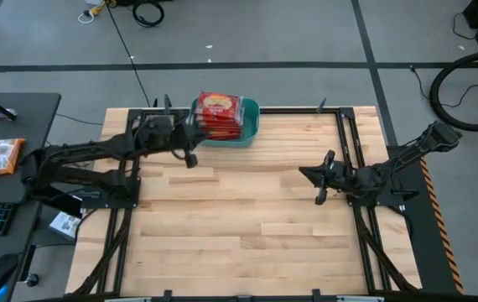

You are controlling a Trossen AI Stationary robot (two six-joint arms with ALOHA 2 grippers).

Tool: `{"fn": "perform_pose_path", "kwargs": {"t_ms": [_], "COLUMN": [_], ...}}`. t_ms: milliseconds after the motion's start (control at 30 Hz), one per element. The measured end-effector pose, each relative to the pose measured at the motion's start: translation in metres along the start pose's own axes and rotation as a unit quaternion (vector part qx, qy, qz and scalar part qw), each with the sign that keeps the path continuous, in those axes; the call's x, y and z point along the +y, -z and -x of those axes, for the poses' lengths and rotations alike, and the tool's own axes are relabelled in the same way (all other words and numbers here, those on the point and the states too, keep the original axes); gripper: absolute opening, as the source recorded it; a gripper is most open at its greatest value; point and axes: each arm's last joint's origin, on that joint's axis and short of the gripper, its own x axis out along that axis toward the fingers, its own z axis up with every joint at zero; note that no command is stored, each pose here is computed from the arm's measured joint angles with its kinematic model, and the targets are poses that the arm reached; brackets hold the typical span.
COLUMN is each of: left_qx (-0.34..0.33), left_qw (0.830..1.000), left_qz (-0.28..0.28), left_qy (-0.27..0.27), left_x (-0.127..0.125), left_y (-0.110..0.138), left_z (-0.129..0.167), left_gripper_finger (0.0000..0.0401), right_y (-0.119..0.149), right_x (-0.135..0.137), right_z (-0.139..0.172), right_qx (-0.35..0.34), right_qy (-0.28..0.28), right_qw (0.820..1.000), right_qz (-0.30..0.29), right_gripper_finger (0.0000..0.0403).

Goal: Sort popcorn bags into baskets
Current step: Return to Home Position

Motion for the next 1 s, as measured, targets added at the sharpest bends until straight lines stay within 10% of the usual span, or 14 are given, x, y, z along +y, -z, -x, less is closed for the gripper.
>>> {"fn": "perform_pose_path", "kwargs": {"t_ms": [167,1000], "left_qx": [-0.035,-0.199], "left_qw": [0.999,0.972], "left_qz": [0.000,0.126], "left_qy": [-0.026,-0.022], "left_x": [-0.018,-0.028], "left_y": [0.004,0.078], "left_z": [0.014,0.074], "left_gripper_finger": [0.0015,0.0015], "right_y": [0.005,-0.004], "right_x": [-0.007,-0.038], "right_z": [0.001,0.019], "right_qx": [-0.036,-0.081], "right_qy": [-0.057,0.012], "right_qw": [0.998,0.997], "right_qz": [-0.001,-0.016], "right_gripper_finger": [0.0004,0.0010]}}
